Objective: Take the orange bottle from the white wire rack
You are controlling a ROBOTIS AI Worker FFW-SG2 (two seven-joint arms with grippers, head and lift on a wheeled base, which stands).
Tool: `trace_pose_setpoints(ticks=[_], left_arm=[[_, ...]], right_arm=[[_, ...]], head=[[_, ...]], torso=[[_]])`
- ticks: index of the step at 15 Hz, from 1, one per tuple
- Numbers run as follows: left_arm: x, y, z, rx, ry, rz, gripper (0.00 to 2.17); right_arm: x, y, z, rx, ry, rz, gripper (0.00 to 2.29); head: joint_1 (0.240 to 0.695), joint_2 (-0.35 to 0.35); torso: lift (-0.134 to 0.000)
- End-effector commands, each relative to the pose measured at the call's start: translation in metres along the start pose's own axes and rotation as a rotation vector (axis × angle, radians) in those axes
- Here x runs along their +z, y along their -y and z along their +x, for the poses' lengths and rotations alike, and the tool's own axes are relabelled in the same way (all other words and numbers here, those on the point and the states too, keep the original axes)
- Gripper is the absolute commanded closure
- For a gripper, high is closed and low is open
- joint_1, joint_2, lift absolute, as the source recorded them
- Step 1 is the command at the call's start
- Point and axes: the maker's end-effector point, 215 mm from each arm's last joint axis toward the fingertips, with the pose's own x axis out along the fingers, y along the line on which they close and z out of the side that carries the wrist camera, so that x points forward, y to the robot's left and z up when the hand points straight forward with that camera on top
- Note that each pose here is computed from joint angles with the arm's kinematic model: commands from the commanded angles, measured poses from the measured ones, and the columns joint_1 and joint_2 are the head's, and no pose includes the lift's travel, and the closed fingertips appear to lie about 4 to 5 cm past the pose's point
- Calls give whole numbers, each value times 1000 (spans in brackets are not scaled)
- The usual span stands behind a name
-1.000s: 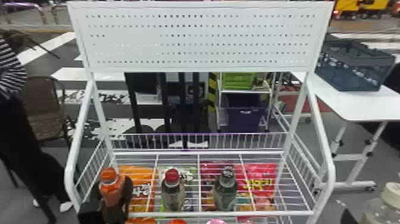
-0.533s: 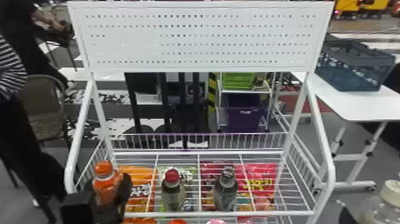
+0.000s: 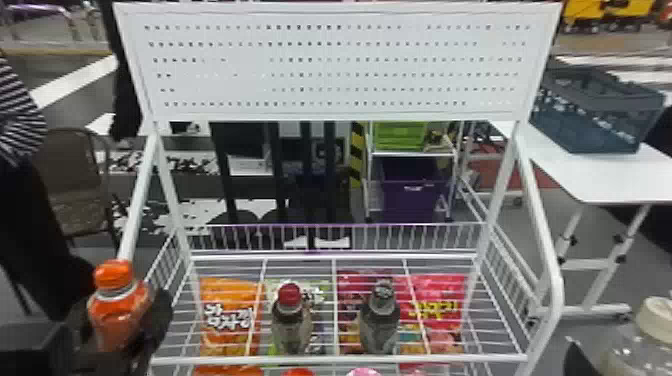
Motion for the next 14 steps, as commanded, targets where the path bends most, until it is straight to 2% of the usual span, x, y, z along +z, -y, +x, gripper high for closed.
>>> trace_pose_setpoints(ticks=[1,14], left_arm=[[-1,-7,-13,6,-7,1,2145],[5,-8,-9,13,8,-8,2145]], right_arm=[[3,0,0,0,3,-1,1008],[2,-3,0,3,5,9,1008]], head=[[499,0],[499,0]], torso=[[0],[0]])
